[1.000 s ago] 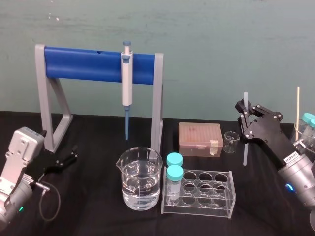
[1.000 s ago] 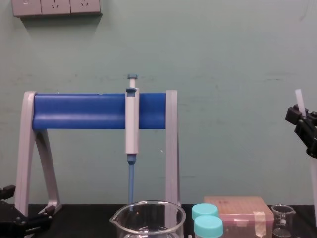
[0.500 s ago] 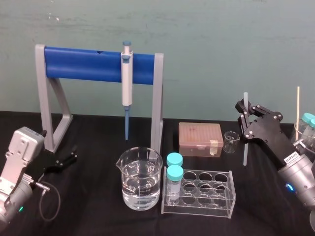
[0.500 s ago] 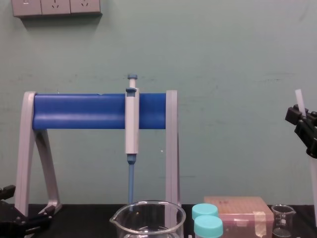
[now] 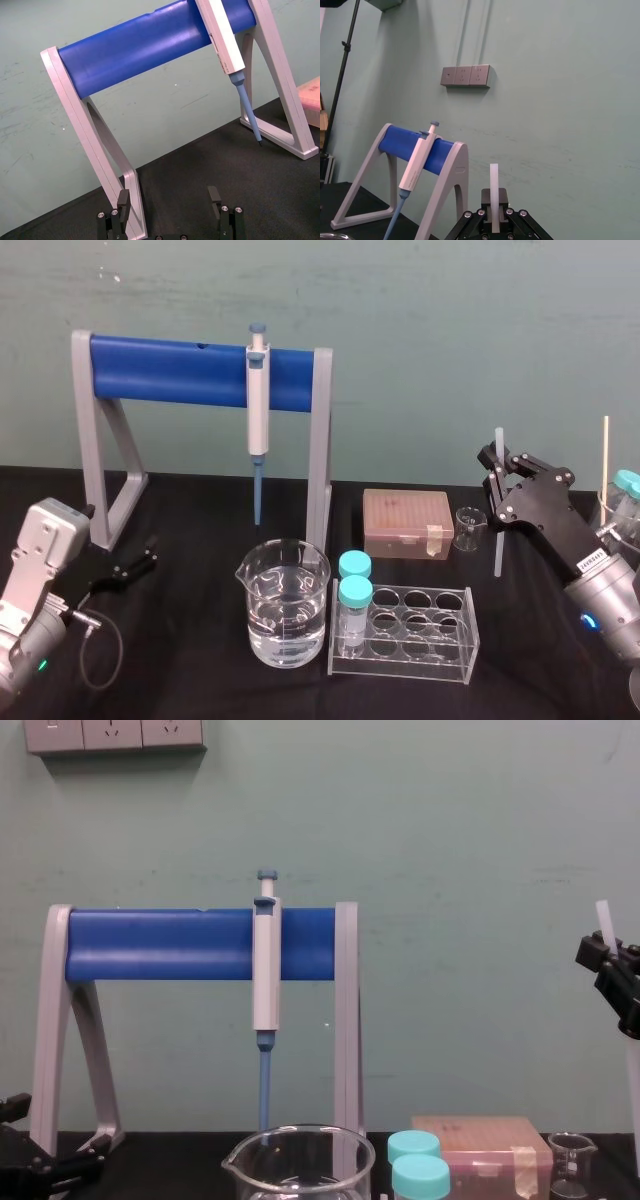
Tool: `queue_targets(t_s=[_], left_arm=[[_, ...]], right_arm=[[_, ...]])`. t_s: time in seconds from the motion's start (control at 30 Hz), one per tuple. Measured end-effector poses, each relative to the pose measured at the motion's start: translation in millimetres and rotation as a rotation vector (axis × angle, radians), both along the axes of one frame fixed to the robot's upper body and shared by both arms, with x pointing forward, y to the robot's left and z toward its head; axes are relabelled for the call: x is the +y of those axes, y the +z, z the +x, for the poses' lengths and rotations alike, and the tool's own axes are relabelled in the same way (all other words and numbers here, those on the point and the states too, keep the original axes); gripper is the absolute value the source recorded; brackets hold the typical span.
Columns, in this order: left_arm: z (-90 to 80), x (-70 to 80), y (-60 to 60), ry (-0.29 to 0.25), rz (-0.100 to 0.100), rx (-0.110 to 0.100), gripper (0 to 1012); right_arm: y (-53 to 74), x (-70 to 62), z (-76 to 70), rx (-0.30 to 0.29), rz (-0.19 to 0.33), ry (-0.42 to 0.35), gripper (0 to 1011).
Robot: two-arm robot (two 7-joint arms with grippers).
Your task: Pick up the stirring rod with one hand, then place it down.
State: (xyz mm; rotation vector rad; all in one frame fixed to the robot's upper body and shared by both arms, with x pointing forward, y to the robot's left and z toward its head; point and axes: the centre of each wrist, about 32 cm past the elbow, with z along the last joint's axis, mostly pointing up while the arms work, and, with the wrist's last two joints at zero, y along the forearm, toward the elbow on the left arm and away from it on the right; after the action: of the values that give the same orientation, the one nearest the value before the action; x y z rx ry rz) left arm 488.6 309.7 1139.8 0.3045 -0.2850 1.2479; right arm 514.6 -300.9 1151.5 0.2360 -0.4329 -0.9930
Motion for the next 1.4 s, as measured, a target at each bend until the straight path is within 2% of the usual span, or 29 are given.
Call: queue_targets(t_s=[1.4], left_arm=[[0.0, 0.0, 0.0, 0.000, 0.000, 0.000, 1000]], right_arm=[[0.0, 0.0, 0.0, 0.000, 0.000, 0.000, 67]])
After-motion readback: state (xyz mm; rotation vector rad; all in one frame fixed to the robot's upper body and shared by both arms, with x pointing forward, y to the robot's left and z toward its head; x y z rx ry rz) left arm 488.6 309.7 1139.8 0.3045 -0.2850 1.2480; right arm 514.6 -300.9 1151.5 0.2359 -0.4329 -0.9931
